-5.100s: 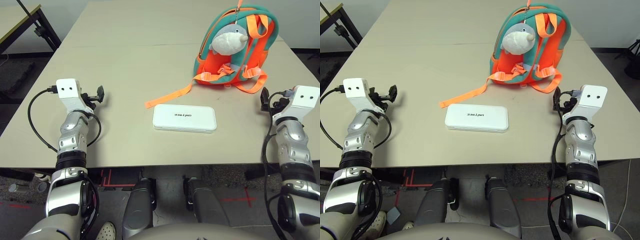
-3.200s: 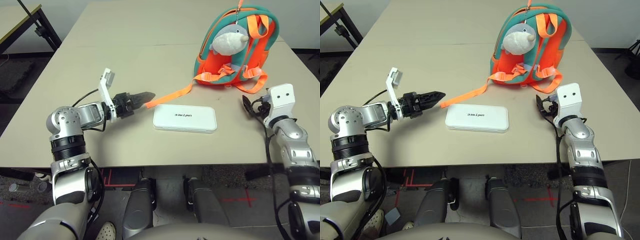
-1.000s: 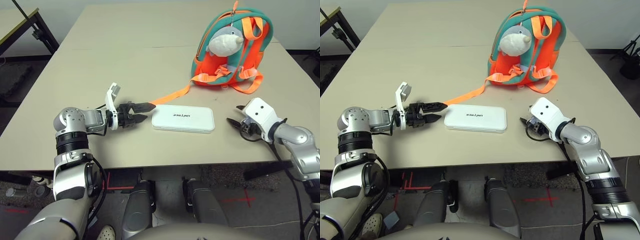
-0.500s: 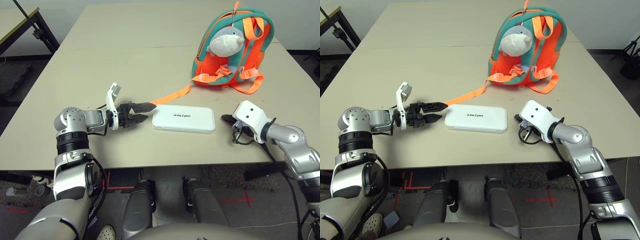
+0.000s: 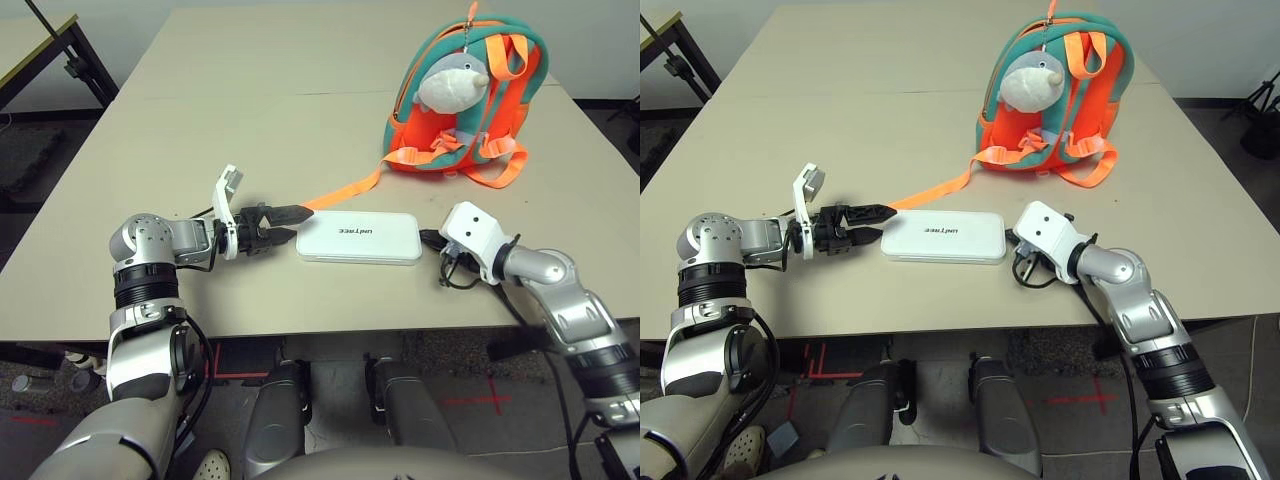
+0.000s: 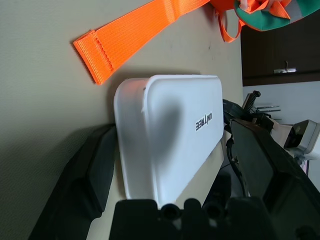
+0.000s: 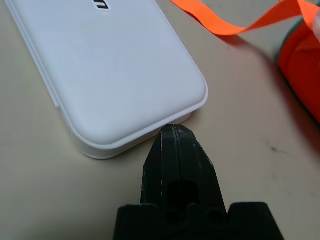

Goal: Put the pencil case into the backpack and zip it.

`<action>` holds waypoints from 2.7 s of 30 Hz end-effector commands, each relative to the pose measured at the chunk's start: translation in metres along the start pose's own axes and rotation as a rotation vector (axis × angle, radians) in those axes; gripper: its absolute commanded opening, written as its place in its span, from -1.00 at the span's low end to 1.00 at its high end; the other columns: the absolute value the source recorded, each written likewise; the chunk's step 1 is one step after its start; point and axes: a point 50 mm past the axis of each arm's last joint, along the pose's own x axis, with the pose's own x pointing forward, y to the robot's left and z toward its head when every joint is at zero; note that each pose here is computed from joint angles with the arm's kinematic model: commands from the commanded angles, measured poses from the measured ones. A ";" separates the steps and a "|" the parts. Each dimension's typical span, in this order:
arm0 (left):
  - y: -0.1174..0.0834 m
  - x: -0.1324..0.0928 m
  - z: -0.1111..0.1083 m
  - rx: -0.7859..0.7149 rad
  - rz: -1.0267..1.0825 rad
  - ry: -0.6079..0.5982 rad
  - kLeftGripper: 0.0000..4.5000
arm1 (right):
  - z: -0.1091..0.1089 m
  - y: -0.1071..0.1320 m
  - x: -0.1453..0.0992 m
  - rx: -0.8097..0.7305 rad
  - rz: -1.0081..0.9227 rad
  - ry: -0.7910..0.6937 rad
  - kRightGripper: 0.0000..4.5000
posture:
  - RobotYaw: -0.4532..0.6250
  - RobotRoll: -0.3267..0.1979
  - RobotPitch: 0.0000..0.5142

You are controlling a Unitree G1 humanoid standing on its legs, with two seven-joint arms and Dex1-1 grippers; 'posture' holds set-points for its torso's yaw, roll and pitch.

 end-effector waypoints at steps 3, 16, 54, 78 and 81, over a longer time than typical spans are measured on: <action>0.008 0.006 -0.013 -0.020 0.043 0.062 1.00 | 0.008 0.008 0.008 -0.002 0.025 -0.024 -0.99 | -0.36 0.25 -0.32; 0.006 0.008 -0.018 -0.026 0.025 0.091 1.00 | 0.020 0.016 0.019 0.021 0.019 -0.056 -0.99 | -0.36 0.25 -0.29; -0.013 -0.005 0.010 0.173 -0.023 -0.140 -0.41 | 0.024 0.021 0.032 0.036 0.018 -0.089 -0.10 | -0.32 0.25 -0.25; -0.109 -0.057 0.080 0.441 -0.189 -0.486 -0.43 | -0.011 -0.014 -0.002 0.303 -0.187 0.045 1.00 | -0.30 0.25 -0.27; -0.108 -0.060 0.090 0.437 -0.140 -0.567 -0.43 | -0.008 -0.024 -0.009 0.447 -0.289 0.009 1.00 | -0.31 0.25 -0.26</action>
